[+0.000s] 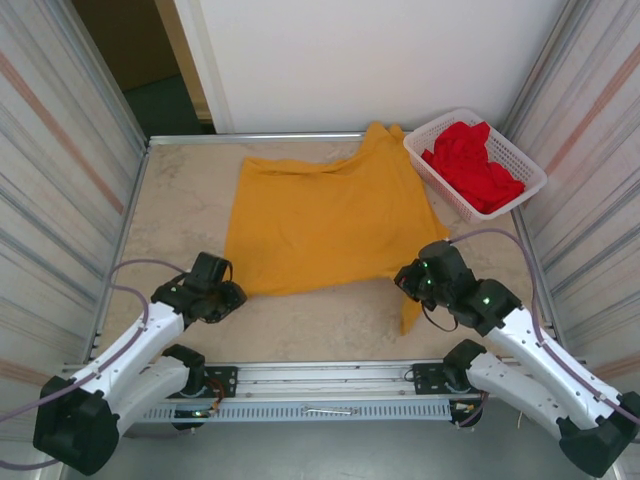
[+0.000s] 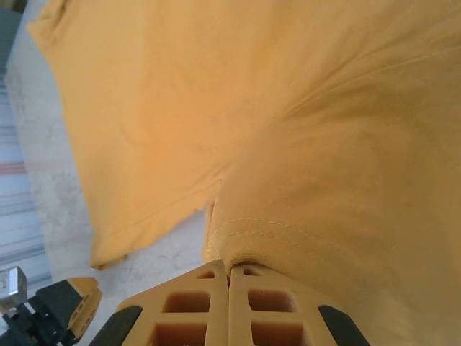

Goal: Fold the inside-out t-shirt

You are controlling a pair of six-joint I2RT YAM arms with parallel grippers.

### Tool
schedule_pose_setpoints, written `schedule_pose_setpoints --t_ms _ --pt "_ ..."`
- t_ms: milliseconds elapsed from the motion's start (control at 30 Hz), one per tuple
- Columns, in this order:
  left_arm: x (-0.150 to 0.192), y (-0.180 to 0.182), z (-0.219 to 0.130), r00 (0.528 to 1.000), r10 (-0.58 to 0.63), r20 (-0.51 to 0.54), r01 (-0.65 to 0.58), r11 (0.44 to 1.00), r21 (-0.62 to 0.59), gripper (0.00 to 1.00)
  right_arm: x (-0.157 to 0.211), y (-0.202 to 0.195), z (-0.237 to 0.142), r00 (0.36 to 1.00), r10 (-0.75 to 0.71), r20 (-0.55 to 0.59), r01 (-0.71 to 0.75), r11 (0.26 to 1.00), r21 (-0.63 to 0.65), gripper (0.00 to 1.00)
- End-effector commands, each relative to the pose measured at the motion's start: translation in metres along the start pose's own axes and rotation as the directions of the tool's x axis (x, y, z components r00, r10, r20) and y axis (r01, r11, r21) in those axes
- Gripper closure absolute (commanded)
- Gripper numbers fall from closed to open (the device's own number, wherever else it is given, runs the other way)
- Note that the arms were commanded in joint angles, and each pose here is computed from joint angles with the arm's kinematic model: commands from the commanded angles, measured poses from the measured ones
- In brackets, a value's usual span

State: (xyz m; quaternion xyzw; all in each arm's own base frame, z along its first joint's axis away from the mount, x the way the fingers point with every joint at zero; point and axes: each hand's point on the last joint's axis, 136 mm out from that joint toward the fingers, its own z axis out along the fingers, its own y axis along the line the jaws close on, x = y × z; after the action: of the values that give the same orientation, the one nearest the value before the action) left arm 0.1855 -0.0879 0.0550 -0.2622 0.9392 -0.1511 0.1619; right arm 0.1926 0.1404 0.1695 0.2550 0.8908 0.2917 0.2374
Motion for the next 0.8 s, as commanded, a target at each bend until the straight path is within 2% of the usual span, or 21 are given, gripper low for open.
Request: schedule_pose_setpoints --t_ms 0,267,567,700,767 --pt "-0.005 -0.007 -0.005 0.999 0.013 0.052 -0.013 1.0 0.017 0.67 -0.011 0.013 -0.012 0.998 -0.056 0.03 0.057 0.998 -0.015 1.0" --pt "0.007 -0.007 0.01 0.999 0.007 0.047 -0.008 1.0 0.01 0.64 -0.02 0.025 -0.016 0.997 -0.064 0.046 0.065 0.997 -0.033 1.0" --pt "-0.013 -0.004 0.026 0.992 0.052 0.112 -0.041 0.994 -0.106 0.57 -0.017 0.013 -0.017 0.998 -0.053 0.045 0.053 0.998 -0.012 1.0" --pt "-0.021 0.0 0.038 0.992 0.056 0.115 -0.035 0.983 -0.18 0.57 -0.017 0.007 -0.021 0.997 -0.049 0.052 0.049 0.999 0.0 1.0" --pt "-0.028 0.0 0.042 0.991 0.057 0.121 -0.033 0.98 -0.195 0.64 -0.018 0.003 -0.025 0.997 -0.046 0.061 0.045 0.999 0.005 1.0"
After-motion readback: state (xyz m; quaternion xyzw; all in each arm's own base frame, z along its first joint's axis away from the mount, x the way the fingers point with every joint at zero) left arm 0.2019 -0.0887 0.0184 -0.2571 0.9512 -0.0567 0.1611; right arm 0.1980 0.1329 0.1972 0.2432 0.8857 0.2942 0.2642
